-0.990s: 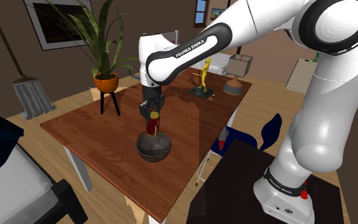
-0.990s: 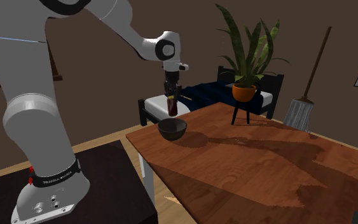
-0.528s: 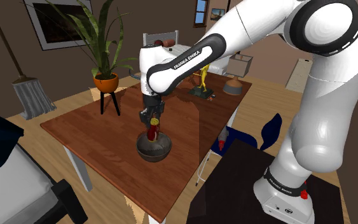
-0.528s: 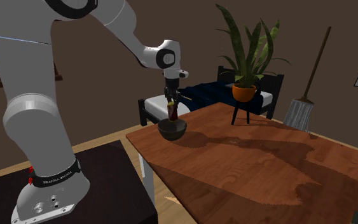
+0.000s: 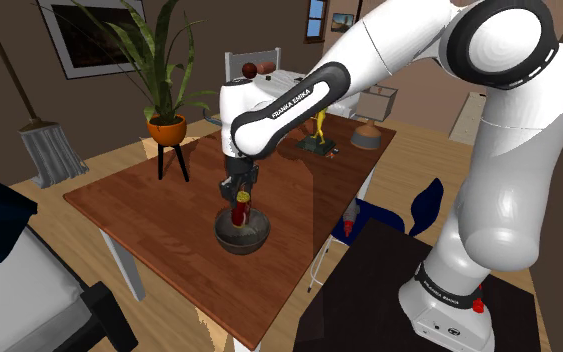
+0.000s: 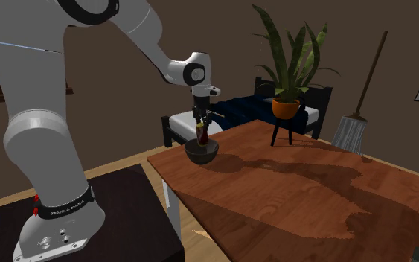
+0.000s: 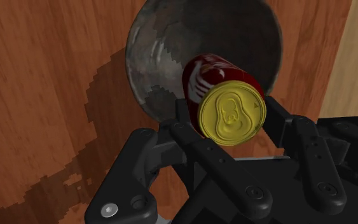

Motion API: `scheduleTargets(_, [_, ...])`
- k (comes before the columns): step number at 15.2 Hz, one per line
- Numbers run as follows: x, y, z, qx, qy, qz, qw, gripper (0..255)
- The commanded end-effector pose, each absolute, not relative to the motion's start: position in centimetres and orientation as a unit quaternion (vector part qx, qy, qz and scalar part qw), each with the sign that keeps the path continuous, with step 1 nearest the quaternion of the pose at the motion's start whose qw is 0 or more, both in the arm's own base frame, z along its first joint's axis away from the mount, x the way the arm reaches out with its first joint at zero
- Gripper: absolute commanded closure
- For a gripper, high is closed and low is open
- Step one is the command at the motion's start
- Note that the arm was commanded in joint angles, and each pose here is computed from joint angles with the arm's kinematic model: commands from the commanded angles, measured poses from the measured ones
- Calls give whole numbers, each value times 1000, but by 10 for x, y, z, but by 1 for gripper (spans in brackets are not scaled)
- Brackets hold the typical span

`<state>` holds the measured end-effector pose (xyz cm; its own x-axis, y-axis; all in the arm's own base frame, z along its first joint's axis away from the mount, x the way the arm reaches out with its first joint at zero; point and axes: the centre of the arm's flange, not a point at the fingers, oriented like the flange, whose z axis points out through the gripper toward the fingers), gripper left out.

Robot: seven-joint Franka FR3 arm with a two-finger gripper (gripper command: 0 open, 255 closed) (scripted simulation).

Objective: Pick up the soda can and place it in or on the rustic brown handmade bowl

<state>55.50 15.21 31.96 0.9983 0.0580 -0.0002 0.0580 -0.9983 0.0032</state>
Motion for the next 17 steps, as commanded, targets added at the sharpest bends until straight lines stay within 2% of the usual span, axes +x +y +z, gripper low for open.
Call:
scheduleTargets(1, [555, 152, 320, 1000, 29, 0, 2, 255])
scheduleTargets(3, [555, 152, 320, 1000, 29, 0, 2, 255])
scheduleTargets(4, [555, 152, 320, 1000, 29, 0, 2, 0])
scheduleTargets(9, [555, 152, 320, 1000, 29, 0, 2, 0])
scheduleTargets(13, [555, 152, 370, 1000, 29, 0, 2, 0])
scheduleTargets(17, [555, 152, 370, 1000, 29, 0, 2, 0])
